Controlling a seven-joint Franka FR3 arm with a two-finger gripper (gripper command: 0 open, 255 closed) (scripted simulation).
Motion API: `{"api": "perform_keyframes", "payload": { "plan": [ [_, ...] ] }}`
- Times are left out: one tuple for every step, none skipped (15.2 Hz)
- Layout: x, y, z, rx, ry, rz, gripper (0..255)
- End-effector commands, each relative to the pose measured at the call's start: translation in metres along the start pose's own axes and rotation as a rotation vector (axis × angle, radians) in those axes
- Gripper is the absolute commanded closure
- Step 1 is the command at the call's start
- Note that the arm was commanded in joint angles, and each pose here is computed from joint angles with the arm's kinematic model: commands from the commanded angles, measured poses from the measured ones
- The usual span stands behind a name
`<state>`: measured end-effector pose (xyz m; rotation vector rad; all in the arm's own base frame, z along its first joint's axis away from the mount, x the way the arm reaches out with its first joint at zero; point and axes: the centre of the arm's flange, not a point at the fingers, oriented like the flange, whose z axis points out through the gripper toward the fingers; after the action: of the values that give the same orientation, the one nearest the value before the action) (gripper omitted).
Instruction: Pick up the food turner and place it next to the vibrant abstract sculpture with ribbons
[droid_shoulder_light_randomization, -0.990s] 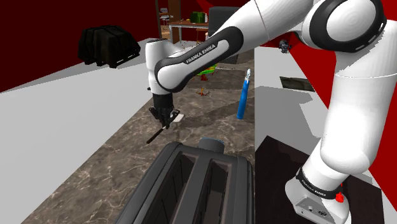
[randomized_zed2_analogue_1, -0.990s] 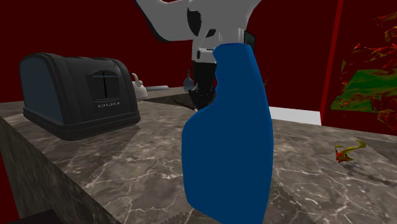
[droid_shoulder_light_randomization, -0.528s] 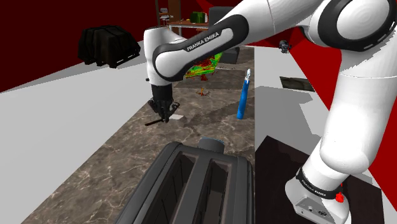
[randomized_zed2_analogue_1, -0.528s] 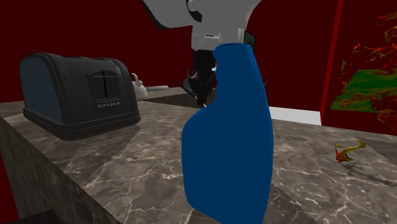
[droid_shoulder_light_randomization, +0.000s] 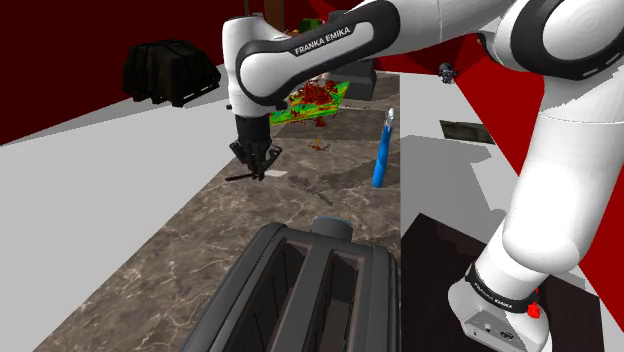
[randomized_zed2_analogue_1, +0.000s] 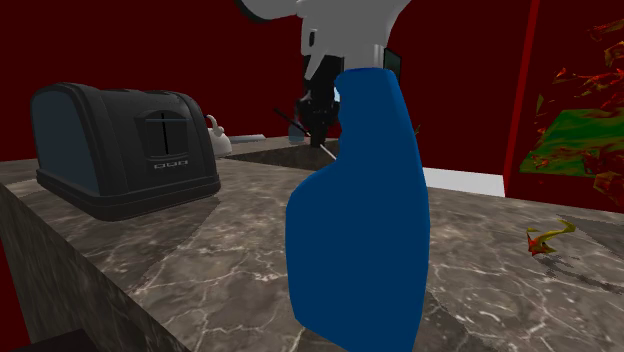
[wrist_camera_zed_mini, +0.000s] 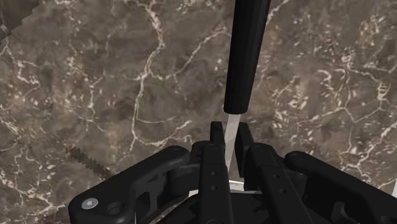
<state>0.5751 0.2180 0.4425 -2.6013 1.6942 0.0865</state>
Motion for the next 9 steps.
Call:
{"api": "perform_keyframes", "payload": {
  "plan": [
    [-0.002,-0.002,-0.012,0.0,0.0,0.0,255],
    [-0.002,-0.002,-0.017,0.0,0.0,0.0,255],
    [-0.003,-0.002,-0.023,0.0,0.0,0.0,255],
    [-0.003,-0.002,-0.028,0.0,0.0,0.0,255],
    [-0.004,-0.002,-0.033,0.0,0.0,0.0,255],
    [-0.004,-0.002,-0.038,0.0,0.0,0.0,255],
    [-0.004,-0.002,-0.044,0.0,0.0,0.0,255],
    [-0.005,-0.002,-0.049,0.0,0.0,0.0,255],
    [-0.005,-0.002,-0.054,0.0,0.0,0.0,255]
  ]
}}
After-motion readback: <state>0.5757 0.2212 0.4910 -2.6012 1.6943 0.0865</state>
